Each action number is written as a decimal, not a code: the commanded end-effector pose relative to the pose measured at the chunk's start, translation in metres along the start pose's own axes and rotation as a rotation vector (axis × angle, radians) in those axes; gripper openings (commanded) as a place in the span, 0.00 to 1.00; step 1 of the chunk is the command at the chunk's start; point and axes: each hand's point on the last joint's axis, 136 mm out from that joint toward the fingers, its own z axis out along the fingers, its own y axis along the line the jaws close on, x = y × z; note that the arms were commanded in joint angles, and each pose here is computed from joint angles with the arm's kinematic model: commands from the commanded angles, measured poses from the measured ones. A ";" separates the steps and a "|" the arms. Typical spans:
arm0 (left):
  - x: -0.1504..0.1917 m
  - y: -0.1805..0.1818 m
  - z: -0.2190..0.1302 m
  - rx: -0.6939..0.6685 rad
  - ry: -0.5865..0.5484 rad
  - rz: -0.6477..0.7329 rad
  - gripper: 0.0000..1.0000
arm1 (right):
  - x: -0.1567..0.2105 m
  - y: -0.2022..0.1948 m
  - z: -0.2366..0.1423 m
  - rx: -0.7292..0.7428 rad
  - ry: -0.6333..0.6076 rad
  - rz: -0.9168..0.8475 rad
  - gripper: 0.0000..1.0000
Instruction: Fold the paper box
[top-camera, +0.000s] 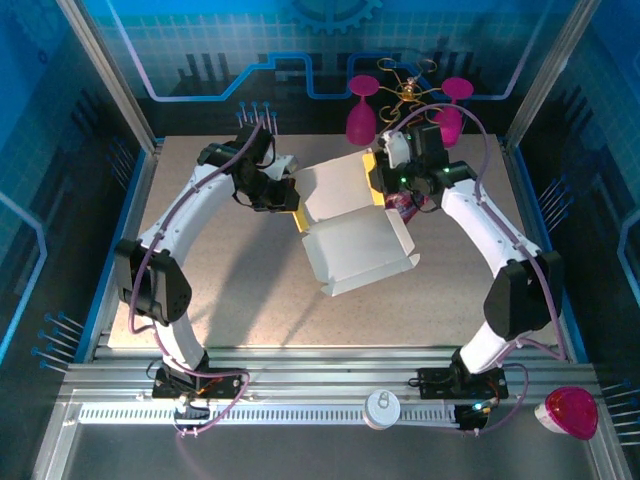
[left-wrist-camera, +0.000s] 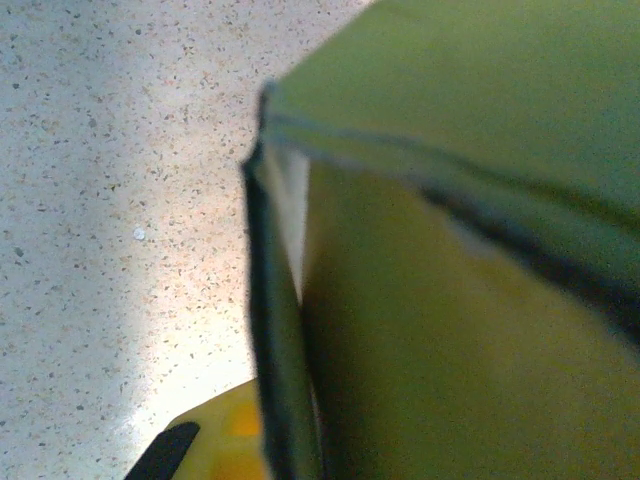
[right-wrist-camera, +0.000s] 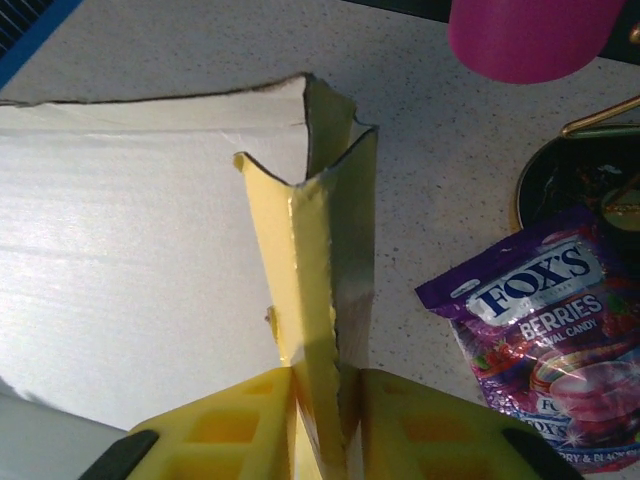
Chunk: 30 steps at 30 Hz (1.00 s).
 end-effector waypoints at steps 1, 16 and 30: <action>-0.004 -0.020 -0.016 0.048 -0.047 0.069 0.00 | 0.004 0.011 0.008 0.004 0.043 -0.035 0.18; -0.003 -0.020 -0.014 0.033 -0.042 0.066 0.00 | 0.007 0.000 0.008 0.254 0.077 -0.071 0.00; -0.005 -0.020 -0.015 0.013 -0.038 0.058 0.00 | 0.014 -0.023 -0.001 0.495 0.192 -0.124 0.00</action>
